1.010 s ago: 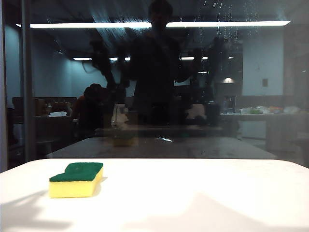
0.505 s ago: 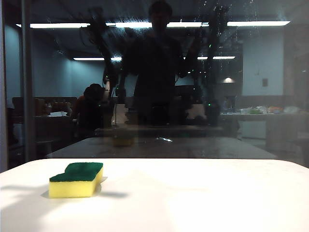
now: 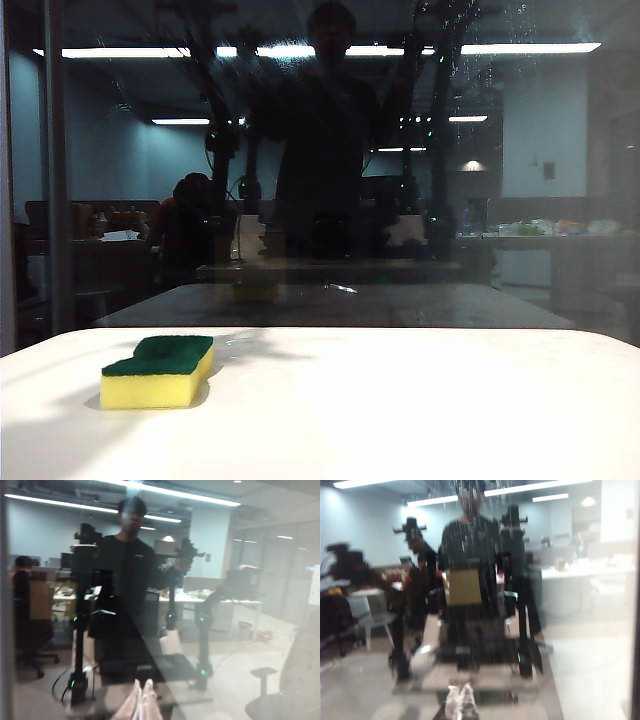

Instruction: Reach upward to find where there is water on the glass, pick up the sponge from the table, dry the water, and finally place the sponge back on the table.

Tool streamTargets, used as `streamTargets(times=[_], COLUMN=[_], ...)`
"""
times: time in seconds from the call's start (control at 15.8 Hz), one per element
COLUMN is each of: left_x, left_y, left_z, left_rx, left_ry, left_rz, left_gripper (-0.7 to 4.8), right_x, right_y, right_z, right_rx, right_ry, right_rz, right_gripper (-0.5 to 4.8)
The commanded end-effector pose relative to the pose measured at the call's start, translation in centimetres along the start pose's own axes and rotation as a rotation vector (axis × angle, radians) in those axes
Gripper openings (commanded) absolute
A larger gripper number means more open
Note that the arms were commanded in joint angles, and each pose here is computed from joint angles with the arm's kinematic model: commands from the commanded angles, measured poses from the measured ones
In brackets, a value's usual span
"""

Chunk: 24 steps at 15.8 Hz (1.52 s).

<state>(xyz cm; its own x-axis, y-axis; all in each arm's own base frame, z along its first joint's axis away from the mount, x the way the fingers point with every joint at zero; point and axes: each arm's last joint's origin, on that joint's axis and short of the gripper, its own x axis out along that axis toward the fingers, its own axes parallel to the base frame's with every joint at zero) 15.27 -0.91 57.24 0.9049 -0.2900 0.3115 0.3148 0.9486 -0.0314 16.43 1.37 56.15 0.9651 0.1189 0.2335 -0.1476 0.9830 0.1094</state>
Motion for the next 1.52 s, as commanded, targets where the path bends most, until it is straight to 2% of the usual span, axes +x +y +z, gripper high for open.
streamTargets(times=[0.06,0.63,1.07,1.26,1.52], left_x=[1.3,1.7,1.7,1.7,1.4], left_y=[0.3,0.4,0.4,0.4,0.3], left_z=[0.2,-0.1,-0.1,-0.1,0.1], left_rx=[0.0,-0.004,-0.004,-0.003,-0.001], left_ry=[0.005,0.017,0.019,0.019,0.012], left_rz=[-0.029,-0.032,-0.051,-0.054,-0.055], left_gripper=[-0.05,-0.05,-0.05,-0.05,-0.05], right_x=[1.8,2.9,2.5,1.8,1.0], right_y=[0.1,0.2,0.2,0.2,0.5], right_z=[1.3,1.9,1.4,0.8,-1.1], right_rx=[0.002,0.002,0.007,0.015,0.058], right_ry=[-0.027,-0.011,0.063,0.151,0.374], right_rz=[0.029,0.051,0.059,0.055,0.172], right_gripper=[-0.09,-0.09,-0.08,-0.08,-0.08])
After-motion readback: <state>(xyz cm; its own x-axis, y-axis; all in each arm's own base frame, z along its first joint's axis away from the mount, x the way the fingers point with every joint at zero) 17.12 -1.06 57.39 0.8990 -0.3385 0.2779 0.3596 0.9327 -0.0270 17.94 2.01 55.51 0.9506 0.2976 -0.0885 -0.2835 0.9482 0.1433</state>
